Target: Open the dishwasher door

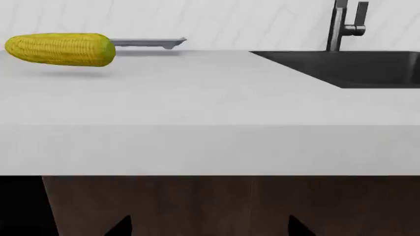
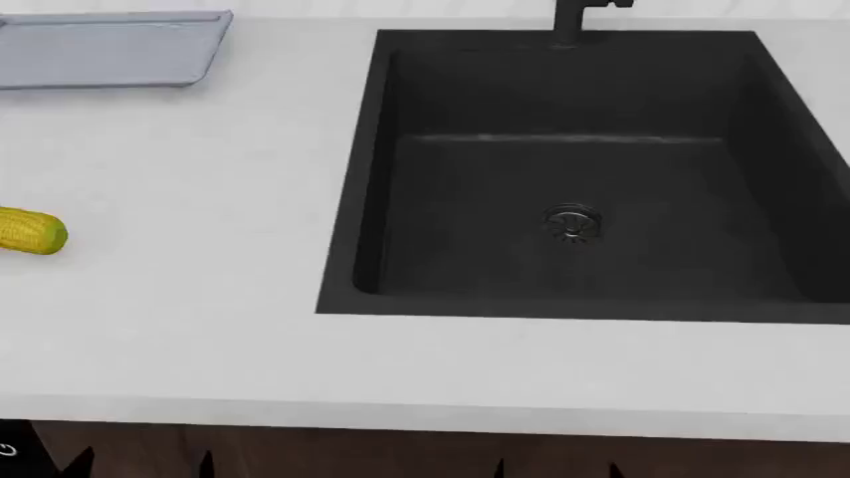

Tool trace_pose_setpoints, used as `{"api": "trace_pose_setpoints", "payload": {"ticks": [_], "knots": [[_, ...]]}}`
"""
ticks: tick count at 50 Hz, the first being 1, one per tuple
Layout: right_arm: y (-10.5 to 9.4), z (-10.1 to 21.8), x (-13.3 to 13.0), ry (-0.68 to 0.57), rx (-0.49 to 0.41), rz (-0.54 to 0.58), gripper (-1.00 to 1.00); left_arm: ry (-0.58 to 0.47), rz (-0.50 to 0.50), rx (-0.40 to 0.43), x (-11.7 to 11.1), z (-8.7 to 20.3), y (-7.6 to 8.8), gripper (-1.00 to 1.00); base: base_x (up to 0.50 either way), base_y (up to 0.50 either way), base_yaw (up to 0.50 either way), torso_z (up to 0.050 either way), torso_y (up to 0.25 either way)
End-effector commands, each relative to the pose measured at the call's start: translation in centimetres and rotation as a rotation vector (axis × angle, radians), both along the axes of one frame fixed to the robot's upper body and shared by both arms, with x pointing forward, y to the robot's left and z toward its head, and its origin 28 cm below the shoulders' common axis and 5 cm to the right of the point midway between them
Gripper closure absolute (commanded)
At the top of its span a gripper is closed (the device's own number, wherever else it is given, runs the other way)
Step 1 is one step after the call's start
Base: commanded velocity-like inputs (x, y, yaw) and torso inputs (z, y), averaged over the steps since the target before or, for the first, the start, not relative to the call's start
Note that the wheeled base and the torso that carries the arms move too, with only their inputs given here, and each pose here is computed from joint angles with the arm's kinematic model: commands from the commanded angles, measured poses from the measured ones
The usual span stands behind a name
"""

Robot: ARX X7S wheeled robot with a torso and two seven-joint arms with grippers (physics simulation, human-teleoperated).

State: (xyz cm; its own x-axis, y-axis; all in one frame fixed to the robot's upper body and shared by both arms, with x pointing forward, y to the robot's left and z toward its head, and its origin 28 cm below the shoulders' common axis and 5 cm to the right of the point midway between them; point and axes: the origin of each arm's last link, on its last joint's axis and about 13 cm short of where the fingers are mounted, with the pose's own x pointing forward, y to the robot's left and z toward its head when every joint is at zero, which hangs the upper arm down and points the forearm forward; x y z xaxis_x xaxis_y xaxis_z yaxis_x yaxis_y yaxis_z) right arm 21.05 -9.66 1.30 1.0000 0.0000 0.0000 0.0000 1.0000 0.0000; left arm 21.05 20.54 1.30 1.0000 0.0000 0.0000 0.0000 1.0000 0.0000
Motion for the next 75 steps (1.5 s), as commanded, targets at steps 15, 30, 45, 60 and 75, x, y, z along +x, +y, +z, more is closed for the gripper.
{"api": "trace_pose_setpoints", "payload": {"ticks": [15, 30, 45, 60, 75], "knots": [[0.33, -0.13, -0.12, -0.005, 0.019, 0.011, -1.0, -0.042, -0.006, 0.058, 0.03, 0.14, 0.04, -1.0, 0.0, 0.0, 0.0, 0.0, 0.0], [0.55, -0.34, -0.44, 0.005, 0.019, 0.018, -1.0, -0.082, 0.005, 0.049, -0.38, 0.44, 0.1, -1.0, -0.3, 0.0, 0.0, 0.0, 0.0], [0.58, -0.09, -0.25, -0.004, 0.019, 0.026, -1.0, -0.083, 0.005, 0.062, -0.33, 0.61, 0.11, -1.0, -0.42, 0.0, 0.0, 0.0, 0.0], [0.73, -0.03, -0.23, 0.003, 0.007, 0.036, -1.0, -0.084, 0.012, 0.059, -0.17, 0.45, 0.29, -1.0, 0.0, 0.0, 0.0, 0.0, 0.0], [0.7, 0.01, -0.52, -0.005, 0.015, 0.029, -1.0, -0.085, 0.009, 0.046, -0.36, 0.48, 0.25, -1.0, 0.0, 0.43, 0.0, 0.0, 0.0]]}}
